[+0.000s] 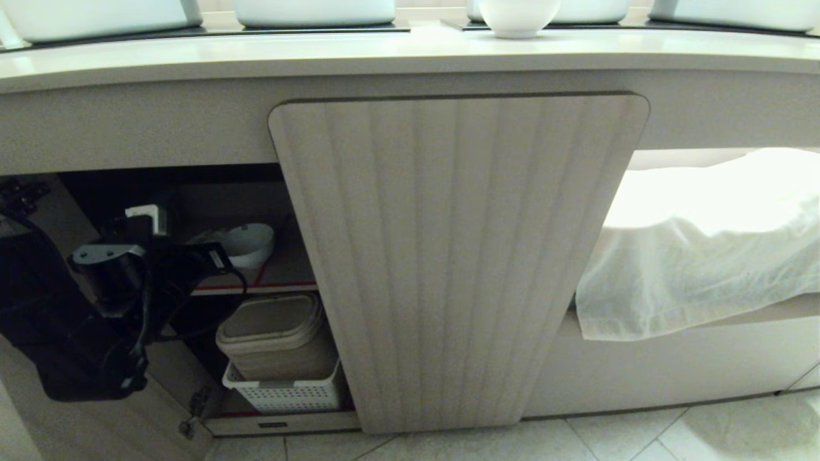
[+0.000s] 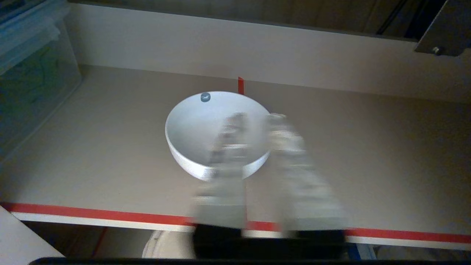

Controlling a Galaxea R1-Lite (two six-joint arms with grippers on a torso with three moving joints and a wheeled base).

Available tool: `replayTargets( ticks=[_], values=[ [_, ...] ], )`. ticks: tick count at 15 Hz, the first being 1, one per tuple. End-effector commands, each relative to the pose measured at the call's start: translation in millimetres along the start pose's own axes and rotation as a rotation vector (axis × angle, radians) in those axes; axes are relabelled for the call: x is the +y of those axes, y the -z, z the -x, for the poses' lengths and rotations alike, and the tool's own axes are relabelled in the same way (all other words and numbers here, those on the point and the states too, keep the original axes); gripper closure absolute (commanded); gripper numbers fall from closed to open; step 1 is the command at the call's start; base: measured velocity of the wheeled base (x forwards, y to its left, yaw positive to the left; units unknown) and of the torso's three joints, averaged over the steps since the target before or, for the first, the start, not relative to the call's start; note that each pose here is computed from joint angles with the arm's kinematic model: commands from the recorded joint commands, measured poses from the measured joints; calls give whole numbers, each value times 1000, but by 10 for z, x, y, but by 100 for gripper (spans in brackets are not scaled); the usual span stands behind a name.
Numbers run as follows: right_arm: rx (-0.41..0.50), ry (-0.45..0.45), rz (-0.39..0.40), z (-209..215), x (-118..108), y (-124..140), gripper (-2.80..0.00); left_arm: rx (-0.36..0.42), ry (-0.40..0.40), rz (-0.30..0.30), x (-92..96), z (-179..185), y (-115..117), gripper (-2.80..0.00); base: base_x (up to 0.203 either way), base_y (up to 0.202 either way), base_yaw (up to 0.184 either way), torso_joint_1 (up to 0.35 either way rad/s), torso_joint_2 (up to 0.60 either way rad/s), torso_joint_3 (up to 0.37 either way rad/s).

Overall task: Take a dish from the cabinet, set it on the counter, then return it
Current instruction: Take the bowl from the cabinet

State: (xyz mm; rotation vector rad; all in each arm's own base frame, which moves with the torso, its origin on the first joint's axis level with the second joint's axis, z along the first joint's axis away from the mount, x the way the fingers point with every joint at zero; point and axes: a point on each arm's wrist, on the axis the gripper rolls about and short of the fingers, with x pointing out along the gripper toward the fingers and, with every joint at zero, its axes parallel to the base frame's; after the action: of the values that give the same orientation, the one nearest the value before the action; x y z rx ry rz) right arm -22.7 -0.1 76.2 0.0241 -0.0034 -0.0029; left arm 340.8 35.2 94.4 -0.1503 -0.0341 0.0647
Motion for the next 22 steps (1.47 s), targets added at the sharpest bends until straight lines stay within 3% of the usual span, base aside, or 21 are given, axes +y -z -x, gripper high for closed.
replayTargets(
  ticks=[1, 10, 16, 22],
  values=[
    [0, 0, 0, 0, 0, 0, 0, -15, 2, 0, -3, 6, -30, -280, 0, 0, 0, 0, 0, 0],
    [0, 0, 0, 0, 0, 2, 0, -38, -5, -2, 26, 9, -60, -280, 0, 0, 0, 0, 0, 0],
    [-1, 0, -1, 0, 0, 0, 0, -46, -71, -4, 277, -68, -43, -280, 0, 0, 0, 0, 0, 0],
    [0, 0, -1, -1, 0, 2, 0, -49, -69, -4, 304, -258, 0, -280, 0, 0, 0, 0, 0, 0]
  ],
)
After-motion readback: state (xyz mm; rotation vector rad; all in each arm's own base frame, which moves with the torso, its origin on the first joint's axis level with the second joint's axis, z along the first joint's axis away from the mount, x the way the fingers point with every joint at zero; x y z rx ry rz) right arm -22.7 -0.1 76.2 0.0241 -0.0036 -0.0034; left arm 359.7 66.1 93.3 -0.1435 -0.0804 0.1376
